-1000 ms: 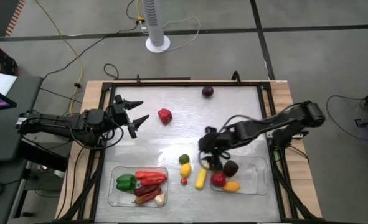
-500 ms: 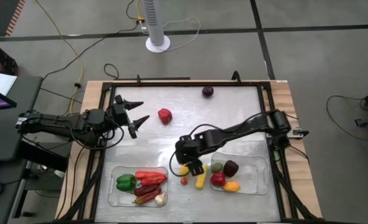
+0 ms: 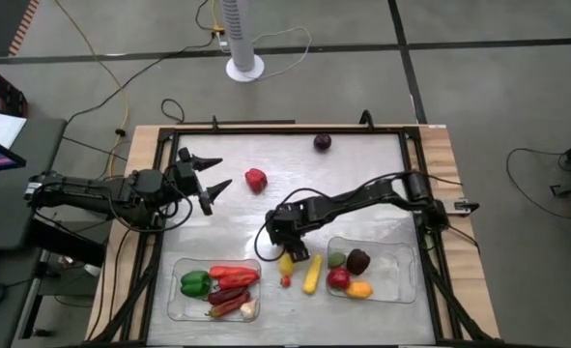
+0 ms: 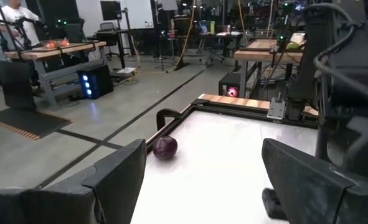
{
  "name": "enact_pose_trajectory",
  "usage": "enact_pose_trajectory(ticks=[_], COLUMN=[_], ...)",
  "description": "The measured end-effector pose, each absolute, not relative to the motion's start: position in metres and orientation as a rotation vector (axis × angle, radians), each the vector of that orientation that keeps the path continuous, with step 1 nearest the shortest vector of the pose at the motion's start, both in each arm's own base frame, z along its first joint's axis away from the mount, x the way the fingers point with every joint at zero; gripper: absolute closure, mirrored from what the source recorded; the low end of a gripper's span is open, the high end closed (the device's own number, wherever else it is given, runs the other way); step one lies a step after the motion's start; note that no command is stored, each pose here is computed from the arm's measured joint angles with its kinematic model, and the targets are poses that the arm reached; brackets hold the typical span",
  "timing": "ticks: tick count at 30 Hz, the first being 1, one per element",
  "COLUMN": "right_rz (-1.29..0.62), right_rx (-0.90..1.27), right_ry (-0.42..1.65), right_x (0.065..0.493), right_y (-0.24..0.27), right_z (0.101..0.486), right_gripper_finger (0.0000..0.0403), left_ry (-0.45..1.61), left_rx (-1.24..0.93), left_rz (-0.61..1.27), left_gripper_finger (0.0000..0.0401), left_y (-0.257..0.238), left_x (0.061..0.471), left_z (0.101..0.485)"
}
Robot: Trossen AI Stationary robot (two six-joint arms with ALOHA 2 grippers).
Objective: Sort produce into baskets
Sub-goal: Put the green lemon into the right transparent bin, then put the yellow lemon into the right transparent bin
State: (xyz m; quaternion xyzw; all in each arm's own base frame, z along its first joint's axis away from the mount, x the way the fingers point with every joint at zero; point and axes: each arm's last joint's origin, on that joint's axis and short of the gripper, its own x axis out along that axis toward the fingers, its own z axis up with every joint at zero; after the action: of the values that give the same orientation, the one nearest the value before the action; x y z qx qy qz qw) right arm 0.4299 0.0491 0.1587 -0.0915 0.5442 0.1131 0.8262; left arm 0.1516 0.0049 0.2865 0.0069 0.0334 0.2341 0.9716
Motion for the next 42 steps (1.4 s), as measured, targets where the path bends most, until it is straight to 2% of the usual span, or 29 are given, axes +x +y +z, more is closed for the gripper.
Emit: enact_pose_trajectory(ticks=[4, 10, 13, 22, 28, 31, 36, 42], right_rz=[0.251, 0.229, 0.229, 0.219, 0.172, 0.107, 0.047, 0.049], right_rx=[-0.205, -0.213, -0.214, -0.184, -0.066, -0.010, 0.061, 0.119], right_ry=[1.164, 1.161, 1.191, 1.235, 1.248, 1.293, 1.340, 1.320], right_x=[0.429, 0.429, 0.425, 0.378, 0.335, 0.315, 0.282, 0.266], right_y=[0.048, 0.048, 0.048, 0.061, 0.084, 0.098, 0.114, 0.118], right_z=[0.154, 0.154, 0.159, 0.250, 0.295, 0.291, 0.260, 0.250], right_gripper_finger=[0.0144, 0.0186, 0.0191, 0.0178, 0.0170, 0.0159, 0.0142, 0.0137], left_ry=[0.068, 0.066, 0.066, 0.059, 0.060, 0.059, 0.062, 0.054], left_rx=[0.013, 0.005, 0.002, -0.016, -0.028, -0.039, -0.042, -0.043], left_rz=[0.473, 0.473, 0.473, 0.473, 0.445, 0.429, 0.430, 0.433], left_gripper_finger=[0.0095, 0.0095, 0.0095, 0.0095, 0.0095, 0.0095, 0.0095, 0.0095], left_y=[0.005, 0.005, 0.005, 0.005, 0.004, 0.004, 0.004, 0.004], left_x=[0.152, 0.152, 0.152, 0.152, 0.152, 0.152, 0.152, 0.152], left_z=[0.286, 0.286, 0.286, 0.287, 0.286, 0.286, 0.286, 0.287])
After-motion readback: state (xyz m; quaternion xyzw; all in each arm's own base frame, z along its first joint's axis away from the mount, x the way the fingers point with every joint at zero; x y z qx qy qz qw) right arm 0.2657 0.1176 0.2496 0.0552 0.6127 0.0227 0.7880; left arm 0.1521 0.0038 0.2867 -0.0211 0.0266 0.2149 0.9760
